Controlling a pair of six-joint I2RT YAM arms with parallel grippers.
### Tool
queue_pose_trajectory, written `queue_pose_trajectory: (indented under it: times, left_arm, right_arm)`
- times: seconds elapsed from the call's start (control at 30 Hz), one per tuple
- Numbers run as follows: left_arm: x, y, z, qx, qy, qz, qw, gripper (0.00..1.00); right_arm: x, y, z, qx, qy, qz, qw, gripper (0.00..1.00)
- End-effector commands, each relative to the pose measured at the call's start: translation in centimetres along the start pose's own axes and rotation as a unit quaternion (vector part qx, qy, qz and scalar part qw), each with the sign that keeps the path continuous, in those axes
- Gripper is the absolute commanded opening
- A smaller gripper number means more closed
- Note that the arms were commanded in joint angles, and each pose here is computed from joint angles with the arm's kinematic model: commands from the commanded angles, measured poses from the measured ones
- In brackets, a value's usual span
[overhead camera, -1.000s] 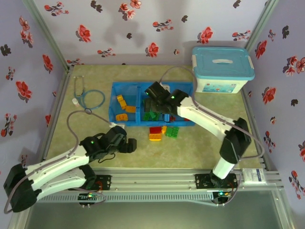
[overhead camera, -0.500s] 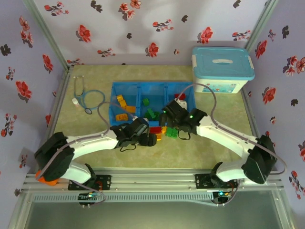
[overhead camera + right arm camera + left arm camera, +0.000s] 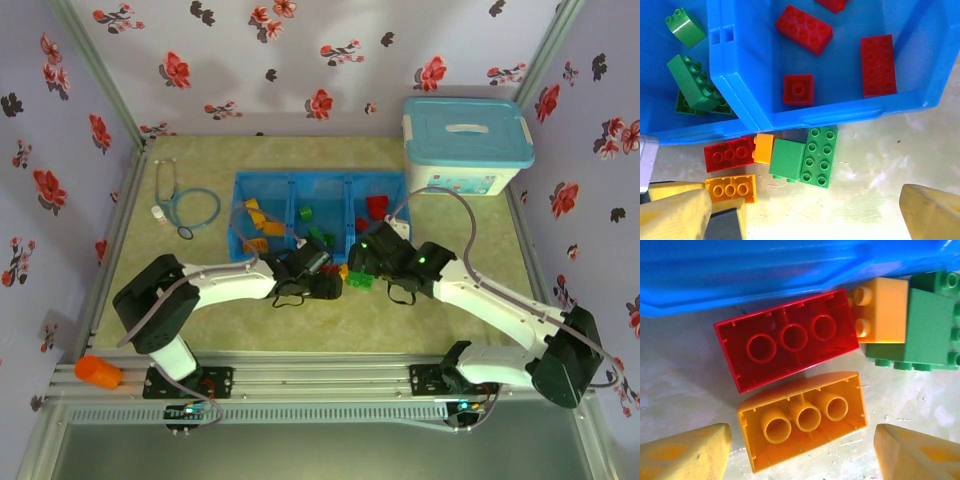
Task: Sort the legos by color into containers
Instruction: Pick up the lego from the middle-left of the table.
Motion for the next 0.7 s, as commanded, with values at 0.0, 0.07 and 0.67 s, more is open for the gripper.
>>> queue_pose_trajectory:
  times: [0.0, 0.07, 0.67]
  left_arm:
    - [-0.5, 0.7, 0.0, 0.003, -0.011, -0.001, 1.000, 0.70]
    - [-0.4, 1.0, 0.0, 0.004, -0.012, -0.006, 1.000, 0.65]
    - [1.1, -0.5, -0.1, -0.021, 0.003, -0.049, 0.999, 0.30]
  right_arm:
    - [-0.7, -0.2, -0.1, -0.016, 0.021, 0.008, 1.000, 0.97]
    - [-0.9, -0.2, 0.0, -0.016, 0.022, 0.008, 1.000, 0.97]
    - [-1.6, 0.6, 1.6, -0.007, 0.043, 0.003, 0.999, 0.96]
Point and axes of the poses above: each hand's point on the last joint's axis, 136 mm out from that joint toward the fingers, its own y axis out along the fingers, its own x axis along the line the jaws close on, z = x × y, the point moved 6 cm from there along -y, back along the fingers, and after that the axes turned 12 degrees about -y, right-handed, at the moved point
